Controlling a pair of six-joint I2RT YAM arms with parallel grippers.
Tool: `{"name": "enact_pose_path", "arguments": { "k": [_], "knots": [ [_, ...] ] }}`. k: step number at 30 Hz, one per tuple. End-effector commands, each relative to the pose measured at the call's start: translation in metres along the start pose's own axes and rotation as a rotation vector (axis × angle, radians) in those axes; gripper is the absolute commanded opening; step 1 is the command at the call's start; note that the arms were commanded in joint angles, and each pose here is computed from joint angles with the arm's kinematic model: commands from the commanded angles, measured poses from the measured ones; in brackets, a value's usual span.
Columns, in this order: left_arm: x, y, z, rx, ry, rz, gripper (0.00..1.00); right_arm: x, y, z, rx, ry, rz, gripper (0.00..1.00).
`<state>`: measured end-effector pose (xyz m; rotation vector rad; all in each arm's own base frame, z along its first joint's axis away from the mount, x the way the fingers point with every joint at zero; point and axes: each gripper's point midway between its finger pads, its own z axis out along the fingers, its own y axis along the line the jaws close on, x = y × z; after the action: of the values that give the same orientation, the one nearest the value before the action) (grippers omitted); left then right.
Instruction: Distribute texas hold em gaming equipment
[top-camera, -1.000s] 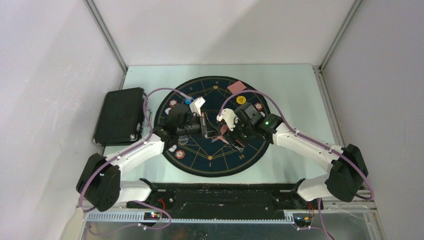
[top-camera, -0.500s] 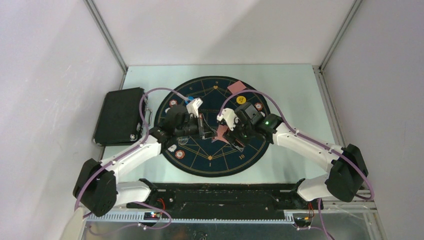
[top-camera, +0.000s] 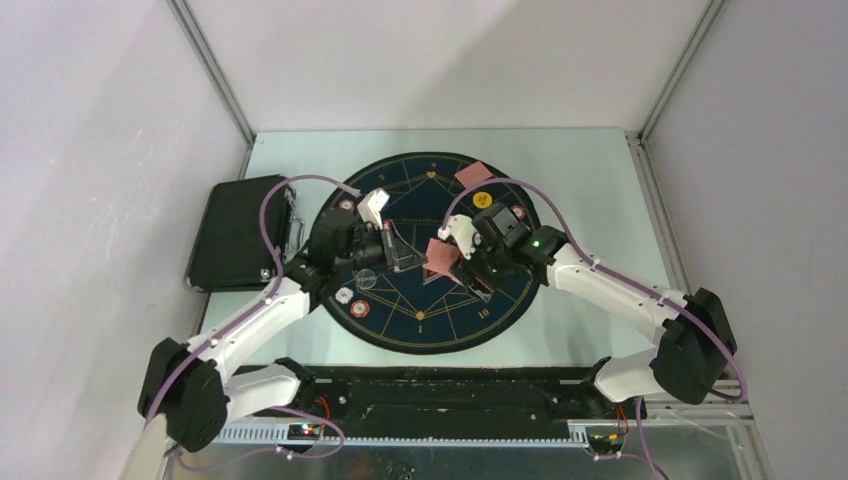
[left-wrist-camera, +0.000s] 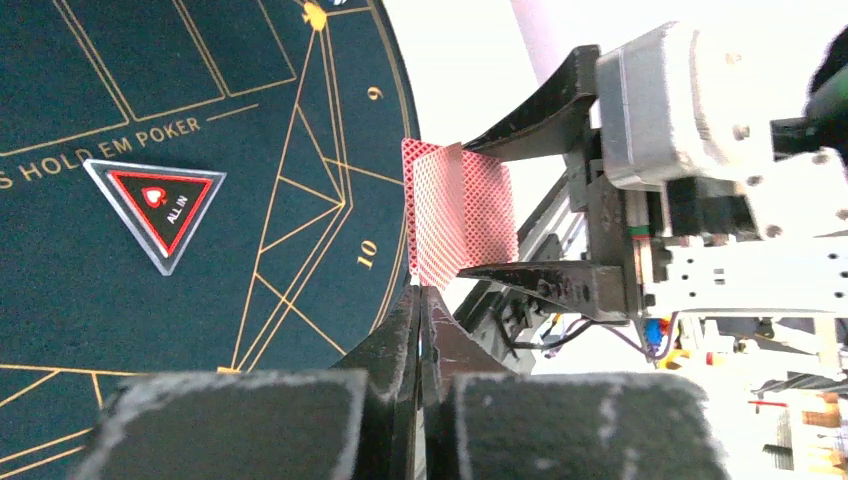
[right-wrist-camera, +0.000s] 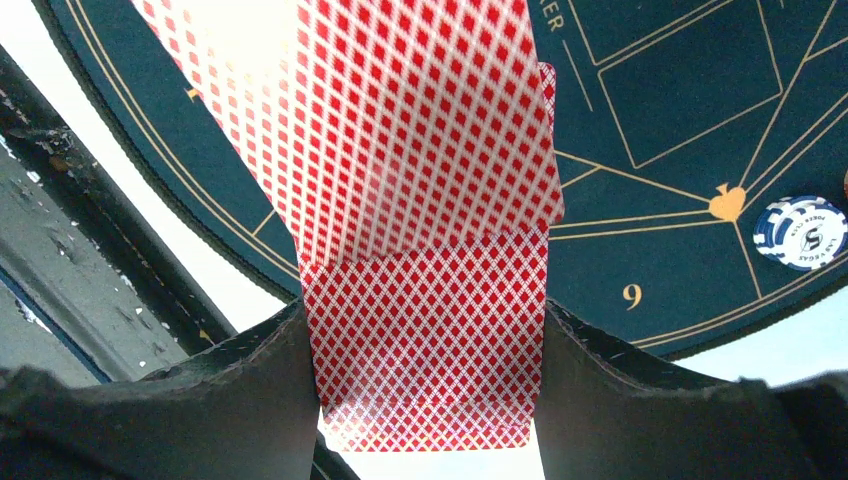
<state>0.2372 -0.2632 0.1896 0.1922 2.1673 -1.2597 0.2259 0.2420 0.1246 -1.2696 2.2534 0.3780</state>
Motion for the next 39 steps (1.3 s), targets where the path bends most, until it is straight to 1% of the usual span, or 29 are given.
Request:
{"name": "enact_pose_path", "arguments": {
  "k": [1,5,11,14,17,18,21,23,30,34,39],
  "knots": [
    [-0.014,-0.017,-0.013,0.083,-0.069,-0.008,0.0,-0.016,-0.009,-0.006,0.036,-0.059,0.027,0.0],
    [-0.015,-0.015,-0.017,0.107,-0.072,-0.059,0.0,-0.019,-0.012,-0.008,0.044,-0.074,0.04,0.0],
    [-0.018,-0.022,-0.017,0.205,-0.083,-0.164,0.0,-0.021,-0.02,-0.011,0.07,-0.09,0.078,0.0],
    [-0.024,-0.025,-0.019,0.223,-0.114,-0.189,0.0,-0.021,-0.025,-0.012,0.084,-0.097,0.106,0.0],
    [-0.037,-0.034,-0.025,0.279,-0.173,-0.2,0.0,-0.022,-0.029,-0.013,0.09,-0.104,0.125,0.0],
    [-0.038,-0.034,-0.026,0.288,-0.175,-0.232,0.0,-0.023,-0.03,-0.013,0.094,-0.108,0.129,0.0],
    [-0.045,-0.039,-0.028,0.322,-0.2,-0.247,0.0,-0.024,-0.033,-0.015,0.111,-0.116,0.148,0.0],
    [-0.049,-0.041,-0.03,0.35,-0.212,-0.283,0.0,-0.024,-0.039,-0.017,0.129,-0.122,0.175,0.0],
    [-0.062,-0.028,-0.024,0.347,-0.262,-0.35,0.0,-0.022,-0.061,-0.027,0.218,-0.145,0.269,0.0],
    [-0.08,-0.028,-0.024,0.382,-0.312,-0.361,0.0,-0.017,-0.08,-0.037,0.29,-0.156,0.337,0.0],
    [-0.105,-0.016,-0.016,0.347,-0.385,-0.374,0.0,-0.007,-0.101,-0.048,0.396,-0.15,0.409,0.0]
  ]
}}
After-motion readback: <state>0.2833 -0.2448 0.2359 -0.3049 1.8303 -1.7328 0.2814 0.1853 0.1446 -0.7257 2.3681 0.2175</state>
